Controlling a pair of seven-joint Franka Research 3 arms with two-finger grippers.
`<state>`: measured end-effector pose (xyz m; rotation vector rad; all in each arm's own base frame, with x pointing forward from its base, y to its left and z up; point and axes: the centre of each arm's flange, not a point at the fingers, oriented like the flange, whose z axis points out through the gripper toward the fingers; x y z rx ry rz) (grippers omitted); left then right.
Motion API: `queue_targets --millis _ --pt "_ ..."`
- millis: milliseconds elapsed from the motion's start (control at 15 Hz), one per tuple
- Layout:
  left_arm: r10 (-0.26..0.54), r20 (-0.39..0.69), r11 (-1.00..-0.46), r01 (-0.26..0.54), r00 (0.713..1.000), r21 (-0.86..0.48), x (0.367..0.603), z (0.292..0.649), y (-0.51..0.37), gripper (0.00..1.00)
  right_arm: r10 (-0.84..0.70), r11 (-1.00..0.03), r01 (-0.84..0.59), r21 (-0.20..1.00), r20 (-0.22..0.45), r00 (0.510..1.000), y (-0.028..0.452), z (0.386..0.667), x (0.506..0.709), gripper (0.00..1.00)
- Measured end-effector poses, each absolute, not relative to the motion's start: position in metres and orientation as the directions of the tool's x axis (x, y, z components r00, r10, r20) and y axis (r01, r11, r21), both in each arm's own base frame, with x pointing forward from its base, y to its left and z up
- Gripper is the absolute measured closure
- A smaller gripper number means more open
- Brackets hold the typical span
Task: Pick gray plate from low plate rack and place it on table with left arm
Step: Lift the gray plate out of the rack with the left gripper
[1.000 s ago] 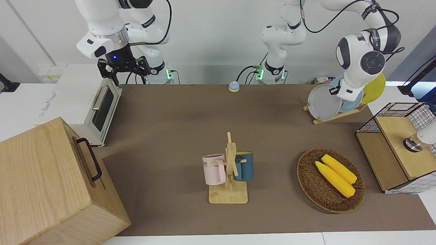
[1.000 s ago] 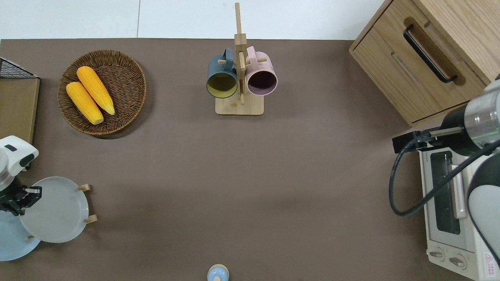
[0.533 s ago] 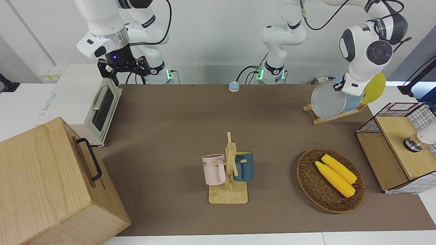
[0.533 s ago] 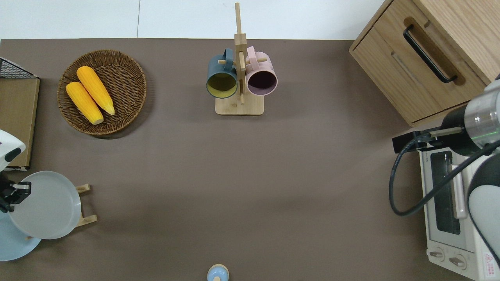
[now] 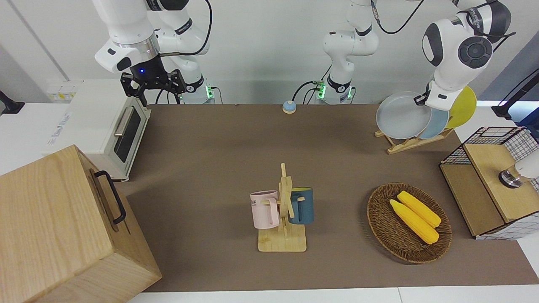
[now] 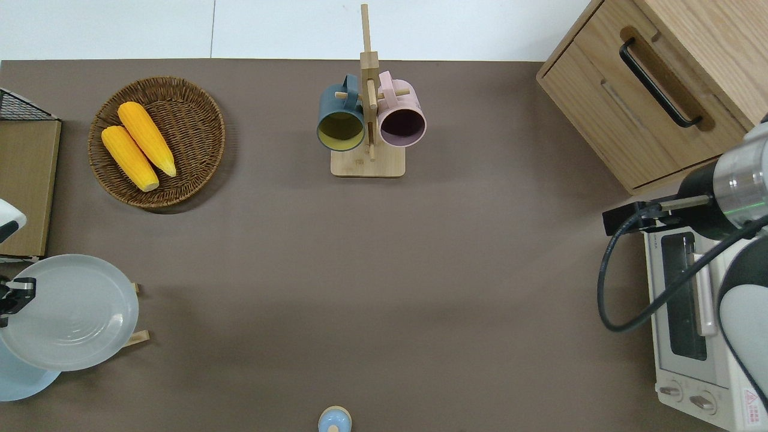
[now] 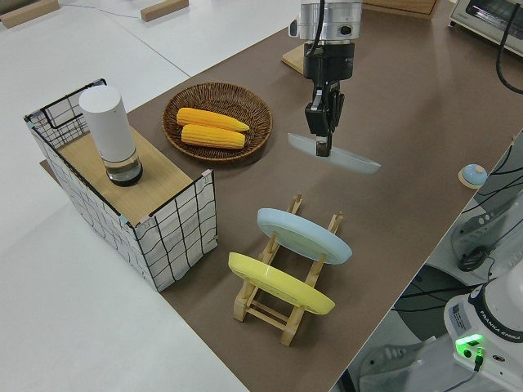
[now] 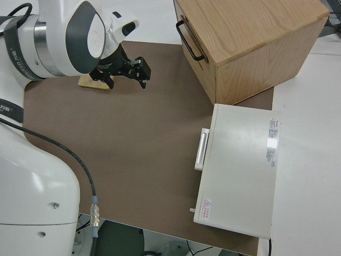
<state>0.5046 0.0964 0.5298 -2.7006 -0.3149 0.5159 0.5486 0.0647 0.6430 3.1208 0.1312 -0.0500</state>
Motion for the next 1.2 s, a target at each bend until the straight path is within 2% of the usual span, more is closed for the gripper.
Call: queue_targets --millis 200,467,800,933,1200 --pt "0.282 -0.314 -0.918 0.159 0.907 -0.364 0.504 0.536 0.092 0.98 0.084 -0.996 0.084 0.016 -0.033 0.996 0.065 0.643 0.549 0.01" --pt "0.268 -0.332 -0.957 0.211 0.905 -0.197 0.505 0.536 0.070 0.98 0.084 -0.996 0.084 0.016 -0.033 0.996 0.065 0.643 0.549 0.01" --pt "0.272 -0.362 -0.958 0.286 0.892 -0.016 0.508 0.533 0.044 0.98 0.084 -0.996 0.084 0.016 -0.033 0.996 0.065 0.643 0.549 0.01" --pt "0.266 -0.347 -0.953 0.299 0.899 0.045 0.514 0.524 0.037 0.98 0.084 -0.996 0.084 0.016 -0.033 0.996 0.065 0.643 0.549 0.01" --pt "0.265 -0.322 -0.951 0.301 0.909 0.066 0.520 0.486 0.027 0.98 0.084 -0.996 0.084 0.016 -0.033 0.996 0.065 0.643 0.549 0.01"
